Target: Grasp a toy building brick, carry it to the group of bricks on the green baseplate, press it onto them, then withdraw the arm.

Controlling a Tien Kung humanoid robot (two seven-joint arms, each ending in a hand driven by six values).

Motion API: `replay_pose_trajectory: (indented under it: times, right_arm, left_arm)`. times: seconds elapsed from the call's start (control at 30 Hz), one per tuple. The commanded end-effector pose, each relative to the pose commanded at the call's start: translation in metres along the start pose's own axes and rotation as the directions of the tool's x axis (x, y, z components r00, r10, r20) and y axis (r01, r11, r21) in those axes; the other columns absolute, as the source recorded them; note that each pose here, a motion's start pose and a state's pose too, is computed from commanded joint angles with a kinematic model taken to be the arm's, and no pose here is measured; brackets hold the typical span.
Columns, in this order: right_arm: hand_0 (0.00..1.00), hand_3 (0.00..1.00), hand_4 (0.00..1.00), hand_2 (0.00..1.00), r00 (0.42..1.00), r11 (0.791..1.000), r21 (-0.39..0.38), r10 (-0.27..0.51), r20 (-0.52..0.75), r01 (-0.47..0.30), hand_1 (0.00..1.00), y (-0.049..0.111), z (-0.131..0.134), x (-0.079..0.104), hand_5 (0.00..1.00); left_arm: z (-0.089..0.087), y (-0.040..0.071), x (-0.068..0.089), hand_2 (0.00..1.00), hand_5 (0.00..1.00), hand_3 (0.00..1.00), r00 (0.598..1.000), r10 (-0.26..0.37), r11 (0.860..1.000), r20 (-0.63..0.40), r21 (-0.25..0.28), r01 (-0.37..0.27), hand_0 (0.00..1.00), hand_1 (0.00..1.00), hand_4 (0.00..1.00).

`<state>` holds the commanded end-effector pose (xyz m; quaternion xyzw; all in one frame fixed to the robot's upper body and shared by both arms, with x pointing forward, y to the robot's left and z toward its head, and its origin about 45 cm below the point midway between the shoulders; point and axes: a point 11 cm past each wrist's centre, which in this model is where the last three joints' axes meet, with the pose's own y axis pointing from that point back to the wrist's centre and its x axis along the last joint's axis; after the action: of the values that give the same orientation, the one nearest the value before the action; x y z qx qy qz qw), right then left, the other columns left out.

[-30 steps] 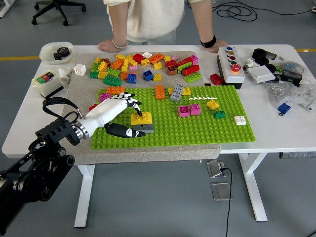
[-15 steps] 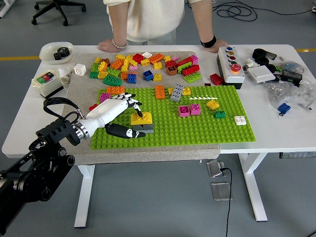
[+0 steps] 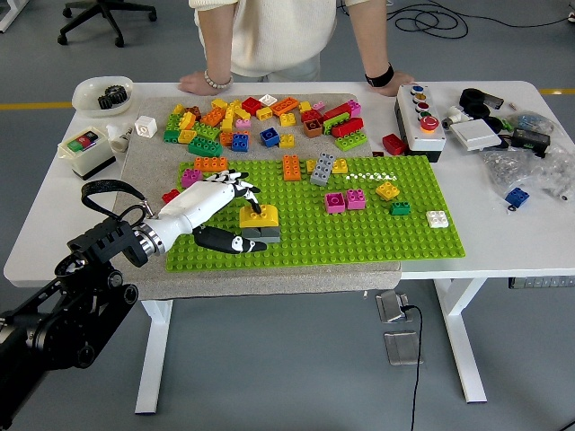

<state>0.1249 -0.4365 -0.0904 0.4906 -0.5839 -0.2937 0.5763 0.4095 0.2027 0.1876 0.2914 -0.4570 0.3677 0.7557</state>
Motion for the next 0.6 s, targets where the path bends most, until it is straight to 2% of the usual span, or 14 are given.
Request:
replay_pose_trajectory:
  times: [0.6]
  right_arm:
    - [0.742, 0.62, 0.826, 0.674, 1.0, 1.0, -0.002, 0.0, -0.001, 0.0, 0.633, 0.0, 0.0008, -0.0002, 0.521]
  left_arm:
    - [-0.0016, 0.0015, -0.008, 0.868, 0.605, 0.594, 1.0, -0.023, 1.0, 0.008, 0.005, 0.023, 0.998, 0.985, 0.998]
